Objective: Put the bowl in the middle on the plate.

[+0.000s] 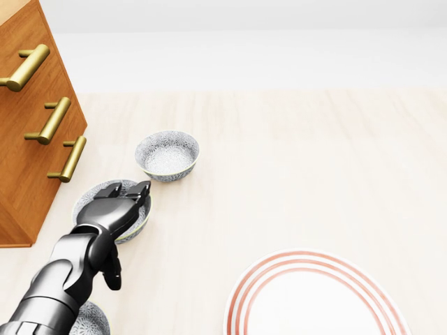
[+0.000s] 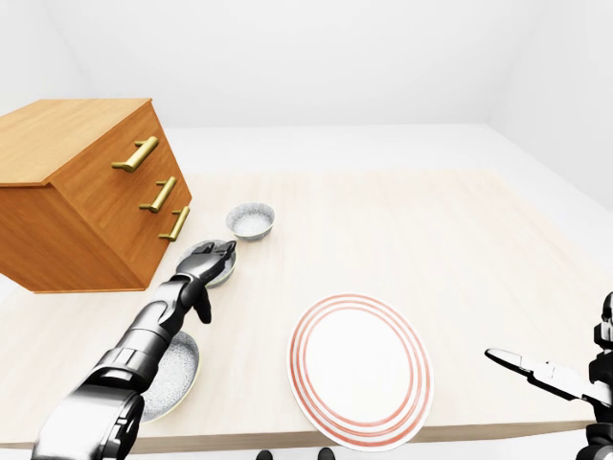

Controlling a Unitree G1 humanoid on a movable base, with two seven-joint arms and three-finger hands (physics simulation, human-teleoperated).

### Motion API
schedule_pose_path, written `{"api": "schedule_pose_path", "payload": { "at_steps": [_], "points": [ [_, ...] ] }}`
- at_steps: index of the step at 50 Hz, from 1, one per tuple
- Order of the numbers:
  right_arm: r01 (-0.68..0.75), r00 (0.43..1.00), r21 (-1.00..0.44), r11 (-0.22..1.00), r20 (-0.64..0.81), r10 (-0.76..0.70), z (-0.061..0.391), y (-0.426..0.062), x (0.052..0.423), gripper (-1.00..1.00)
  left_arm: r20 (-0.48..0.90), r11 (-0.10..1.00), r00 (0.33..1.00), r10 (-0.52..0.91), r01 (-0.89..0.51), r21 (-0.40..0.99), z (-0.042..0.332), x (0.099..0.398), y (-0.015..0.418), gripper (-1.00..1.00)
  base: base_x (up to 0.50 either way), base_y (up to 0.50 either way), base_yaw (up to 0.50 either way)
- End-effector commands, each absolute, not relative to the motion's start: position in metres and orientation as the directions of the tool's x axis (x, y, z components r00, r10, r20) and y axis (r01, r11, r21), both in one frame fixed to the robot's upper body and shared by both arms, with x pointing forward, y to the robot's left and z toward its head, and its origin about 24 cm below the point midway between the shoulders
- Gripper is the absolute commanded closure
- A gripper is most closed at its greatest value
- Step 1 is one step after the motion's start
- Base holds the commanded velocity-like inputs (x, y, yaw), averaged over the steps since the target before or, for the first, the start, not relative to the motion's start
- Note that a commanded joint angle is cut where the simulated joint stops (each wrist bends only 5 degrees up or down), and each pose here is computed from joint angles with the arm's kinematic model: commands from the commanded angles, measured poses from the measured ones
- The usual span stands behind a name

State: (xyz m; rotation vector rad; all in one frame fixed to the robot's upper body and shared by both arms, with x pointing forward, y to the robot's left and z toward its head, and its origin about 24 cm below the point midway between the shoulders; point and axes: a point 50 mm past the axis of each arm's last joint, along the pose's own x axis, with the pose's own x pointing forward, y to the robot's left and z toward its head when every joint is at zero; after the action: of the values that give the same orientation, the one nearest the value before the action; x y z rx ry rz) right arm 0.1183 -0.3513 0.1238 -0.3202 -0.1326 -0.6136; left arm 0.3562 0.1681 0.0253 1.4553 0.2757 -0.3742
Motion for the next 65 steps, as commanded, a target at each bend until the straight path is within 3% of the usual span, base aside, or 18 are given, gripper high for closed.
{"api": "schedule_pose_path", "payload": {
  "at_steps": [1,59,61,62,63,64,65],
  "points": [
    [0.586,0.81,-0.254,0.769,0.216,-0.545,0.124,-0.352,0.119,-1.0,-0.414,0.057,0.907,-0.07,0.418,0.907,0.027,0.356,0.171,-1.0,0.0,0.0,0.0],
    [0.589,0.808,-0.261,0.765,0.197,-0.555,0.12,-0.355,0.121,-1.0,-0.447,0.024,0.893,-0.056,0.449,0.893,0.038,0.349,0.177,-1.0,0.0,0.0,0.0],
    [0.589,0.808,-0.259,0.766,0.19,-0.557,0.118,-0.355,0.121,-1.0,-0.441,0.027,0.895,-0.062,0.443,0.896,0.036,0.349,0.176,-0.55,0.0,0.0,0.0],
    [0.588,0.809,-0.259,0.766,0.189,-0.557,0.118,-0.355,0.121,-1.0,-0.432,0.029,0.899,-0.067,0.435,0.9,0.036,0.35,0.175,0.17,0.0,0.0,0.0],
    [0.588,0.809,-0.259,0.766,0.189,-0.557,0.118,-0.355,0.121,-1.0,-0.431,0.029,0.9,-0.067,0.434,0.9,0.036,0.35,0.175,0.17,0.0,0.0,0.0],
    [0.588,0.809,-0.259,0.766,0.189,-0.557,0.118,-0.355,0.121,-1.0,-0.43,0.029,0.9,-0.069,0.432,0.901,0.035,0.35,0.174,1.0,0.0,0.0,0.0],
    [0.588,0.809,-0.259,0.766,0.19,-0.556,0.118,-0.355,0.121,-1.0,-0.431,0.028,0.9,-0.07,0.433,0.901,0.034,0.349,0.174,1.0,0.0,0.0,0.0]
  ]
}}
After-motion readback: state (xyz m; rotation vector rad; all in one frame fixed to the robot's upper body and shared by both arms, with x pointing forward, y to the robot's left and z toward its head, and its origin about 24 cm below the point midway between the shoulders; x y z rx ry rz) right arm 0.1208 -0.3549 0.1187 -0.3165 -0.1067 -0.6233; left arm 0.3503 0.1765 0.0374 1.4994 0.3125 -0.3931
